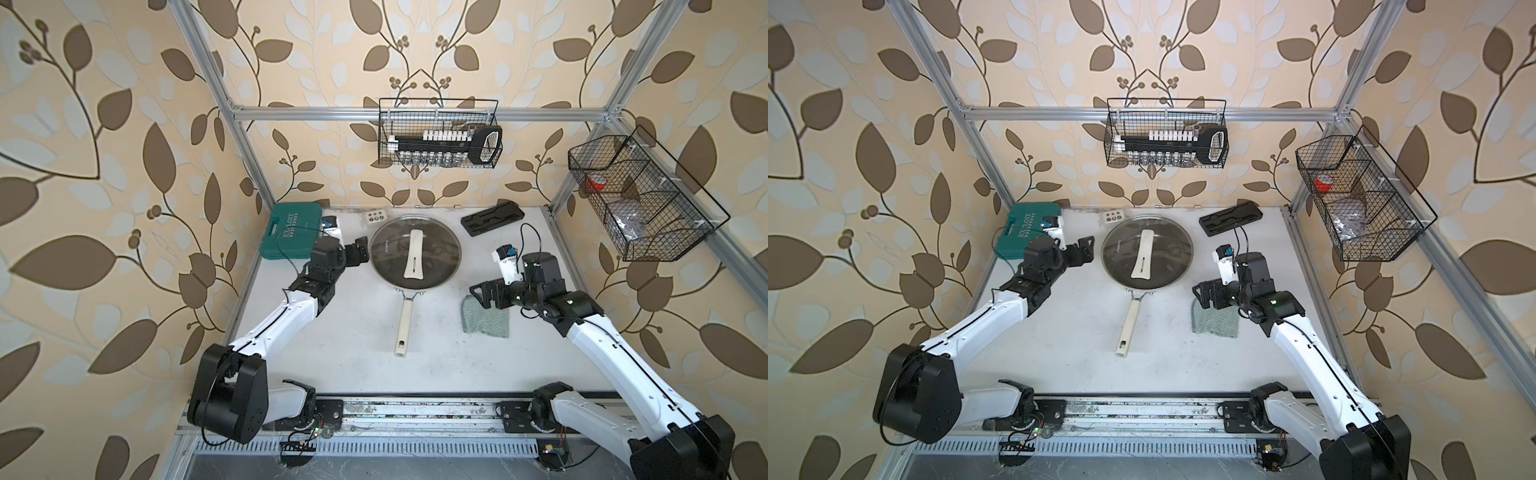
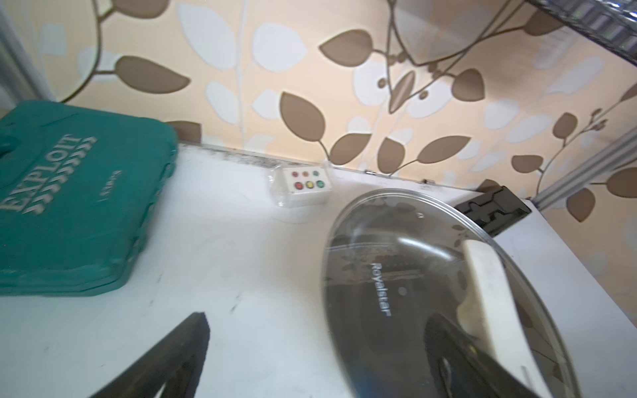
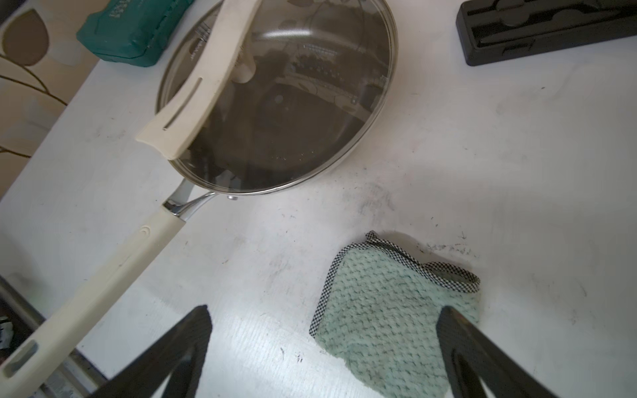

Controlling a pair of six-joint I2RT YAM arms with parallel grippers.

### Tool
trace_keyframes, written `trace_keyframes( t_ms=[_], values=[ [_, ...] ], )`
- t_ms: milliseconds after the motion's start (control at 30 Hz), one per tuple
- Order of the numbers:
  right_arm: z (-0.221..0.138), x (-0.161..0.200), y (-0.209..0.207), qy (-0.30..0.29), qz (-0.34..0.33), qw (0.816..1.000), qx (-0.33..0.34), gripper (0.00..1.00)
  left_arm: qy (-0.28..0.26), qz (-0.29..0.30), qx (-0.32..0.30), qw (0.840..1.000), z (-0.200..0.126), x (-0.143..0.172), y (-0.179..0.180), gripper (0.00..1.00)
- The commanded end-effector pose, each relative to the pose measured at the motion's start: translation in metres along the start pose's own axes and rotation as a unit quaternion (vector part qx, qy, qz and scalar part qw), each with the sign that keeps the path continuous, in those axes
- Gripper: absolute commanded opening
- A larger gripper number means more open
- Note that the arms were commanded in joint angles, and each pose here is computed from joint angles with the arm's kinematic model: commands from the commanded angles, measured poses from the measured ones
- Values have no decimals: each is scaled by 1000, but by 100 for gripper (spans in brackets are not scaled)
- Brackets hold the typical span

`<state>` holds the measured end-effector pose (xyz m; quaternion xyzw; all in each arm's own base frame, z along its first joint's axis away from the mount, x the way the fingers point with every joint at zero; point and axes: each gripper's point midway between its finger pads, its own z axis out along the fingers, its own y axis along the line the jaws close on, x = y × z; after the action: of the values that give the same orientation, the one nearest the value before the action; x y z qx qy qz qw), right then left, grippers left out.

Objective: Wipe the pot lid with a cloth
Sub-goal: Place the pot lid on the cooking pot, then reset both arms

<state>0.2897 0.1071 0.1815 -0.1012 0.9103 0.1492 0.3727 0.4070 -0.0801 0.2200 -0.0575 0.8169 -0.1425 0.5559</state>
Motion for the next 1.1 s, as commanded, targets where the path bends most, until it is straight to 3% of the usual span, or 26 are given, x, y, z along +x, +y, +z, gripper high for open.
trace_keyframes(
  t_ms=[0, 233, 500, 800, 1000, 1067],
  values=[
    [0, -19, -22, -94, 0, 994, 59, 99, 28, 19, 45, 998, -11, 19, 10, 99],
    [14, -21, -72, -185, -48, 967, 168, 99, 39, -7, -28, 999, 4, 38, 68, 99],
    [50, -17, -116, -202, -24, 957, 206, 99, 11, -16, -109, 994, 8, 55, 121, 99],
    [63, -12, -137, -227, -18, 950, 213, 99, 18, 23, -100, 995, 17, 48, 124, 99],
    [84, 1, -151, -226, -1, 952, 208, 99, 51, 31, -92, 994, 15, 57, 121, 99],
    [89, 3, -149, -198, -2, 960, 199, 99, 53, 31, -89, 994, 13, 59, 120, 99]
  ],
)
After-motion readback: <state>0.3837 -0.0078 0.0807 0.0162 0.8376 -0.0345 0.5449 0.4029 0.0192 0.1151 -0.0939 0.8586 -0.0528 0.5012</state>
